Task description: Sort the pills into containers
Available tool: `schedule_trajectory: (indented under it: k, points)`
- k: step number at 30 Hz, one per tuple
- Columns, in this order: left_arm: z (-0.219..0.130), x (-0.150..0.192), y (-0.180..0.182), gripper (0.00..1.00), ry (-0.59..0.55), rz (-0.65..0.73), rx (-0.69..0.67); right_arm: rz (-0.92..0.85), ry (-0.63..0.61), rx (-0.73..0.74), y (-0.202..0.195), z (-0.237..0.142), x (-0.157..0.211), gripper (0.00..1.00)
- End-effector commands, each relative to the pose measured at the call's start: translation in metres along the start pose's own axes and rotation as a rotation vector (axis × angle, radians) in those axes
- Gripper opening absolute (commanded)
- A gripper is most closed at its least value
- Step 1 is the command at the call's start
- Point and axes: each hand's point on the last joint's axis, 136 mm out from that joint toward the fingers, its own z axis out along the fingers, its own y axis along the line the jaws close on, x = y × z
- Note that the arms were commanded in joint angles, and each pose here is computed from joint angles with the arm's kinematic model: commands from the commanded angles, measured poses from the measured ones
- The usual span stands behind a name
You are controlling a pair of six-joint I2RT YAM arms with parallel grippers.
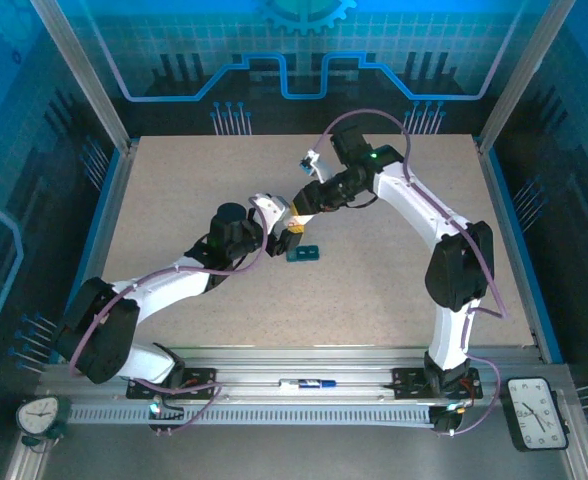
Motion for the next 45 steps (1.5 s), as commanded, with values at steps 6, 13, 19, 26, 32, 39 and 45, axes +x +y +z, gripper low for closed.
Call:
schedule_trajectory:
  k: [6, 13, 19, 26, 32, 39, 45]
  points:
    - [0.003, -0.017, -0.004, 0.69, -0.025, -0.019, 0.037, -0.005, 0.030, -0.070, 0.021, 0.010, 0.009, 0.39]
    - [0.003, -0.015, -0.008, 0.59, -0.014, -0.020, 0.055, -0.012, 0.034, -0.075, 0.027, 0.011, 0.011, 0.39]
    - [0.004, -0.015, -0.008, 0.46, -0.004, -0.029, 0.063, -0.008, 0.033, -0.081, 0.029, 0.010, 0.011, 0.40]
    - [0.004, -0.018, -0.005, 0.25, 0.005, -0.054, 0.046, 0.001, 0.024, -0.069, 0.028, 0.009, 0.009, 0.61]
    - [0.001, -0.024, 0.000, 0.19, -0.009, -0.062, 0.015, 0.024, -0.036, -0.056, 0.020, -0.011, 0.006, 0.77]
    - [-0.004, -0.029, 0.005, 0.18, -0.025, -0.073, -0.011, 0.104, -0.191, -0.103, 0.005, -0.048, 0.022, 0.82]
    - [-0.007, -0.038, 0.002, 0.18, -0.047, -0.093, 0.010, 0.258, -0.392, -0.093, -0.020, -0.065, 0.017, 0.80]
